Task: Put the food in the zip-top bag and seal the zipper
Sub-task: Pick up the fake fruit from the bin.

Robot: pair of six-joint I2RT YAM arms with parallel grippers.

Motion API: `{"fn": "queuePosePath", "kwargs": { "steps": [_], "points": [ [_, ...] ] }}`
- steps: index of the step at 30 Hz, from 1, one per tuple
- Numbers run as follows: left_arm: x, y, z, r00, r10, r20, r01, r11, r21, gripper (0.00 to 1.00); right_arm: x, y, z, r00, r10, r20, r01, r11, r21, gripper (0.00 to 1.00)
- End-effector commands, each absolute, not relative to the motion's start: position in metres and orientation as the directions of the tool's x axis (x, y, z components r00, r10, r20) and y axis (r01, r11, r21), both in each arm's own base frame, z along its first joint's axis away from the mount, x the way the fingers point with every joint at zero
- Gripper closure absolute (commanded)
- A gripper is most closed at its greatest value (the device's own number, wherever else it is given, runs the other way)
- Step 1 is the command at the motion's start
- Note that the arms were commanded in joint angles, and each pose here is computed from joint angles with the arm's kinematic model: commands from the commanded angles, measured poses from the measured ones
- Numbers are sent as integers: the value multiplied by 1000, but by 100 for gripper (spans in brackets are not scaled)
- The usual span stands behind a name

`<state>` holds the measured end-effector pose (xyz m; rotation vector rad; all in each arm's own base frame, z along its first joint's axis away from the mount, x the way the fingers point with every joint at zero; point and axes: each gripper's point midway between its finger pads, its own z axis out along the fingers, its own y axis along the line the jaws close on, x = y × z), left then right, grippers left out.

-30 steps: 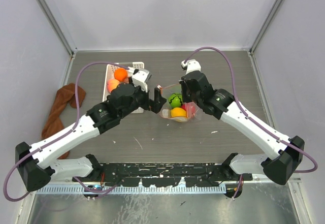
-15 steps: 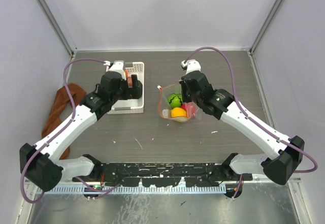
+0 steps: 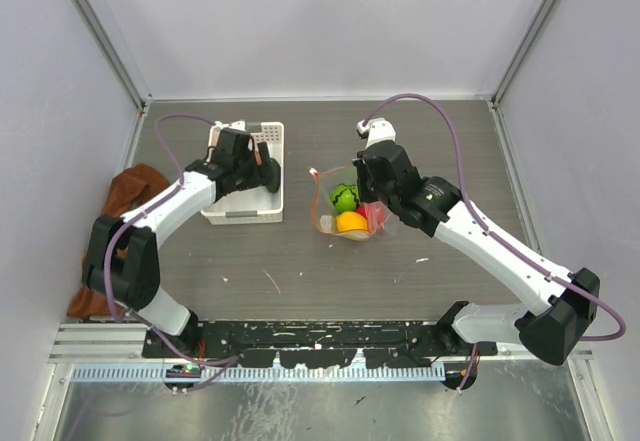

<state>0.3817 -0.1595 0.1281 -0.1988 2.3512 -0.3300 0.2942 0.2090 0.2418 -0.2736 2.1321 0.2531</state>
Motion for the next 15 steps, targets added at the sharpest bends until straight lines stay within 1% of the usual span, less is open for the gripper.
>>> {"fn": "queuePosePath", "kwargs": {
  "steps": [1,6,15],
  "points": [
    [415,-170,142,-665,-317,-676,-51,923,-382,22,298,214,267,-468,-49,-882,-311,944,113,95],
    [435,-169,126,-674,-334,-659,-75,918,-389,27,298,215,264,-470,-60,-880,-318,942,106,95],
    [462,-171,96,-706,-347,-617,-103,913,-395,28,301,218,257,-480,-85,-873,-327,941,88,95]
  ]
}}
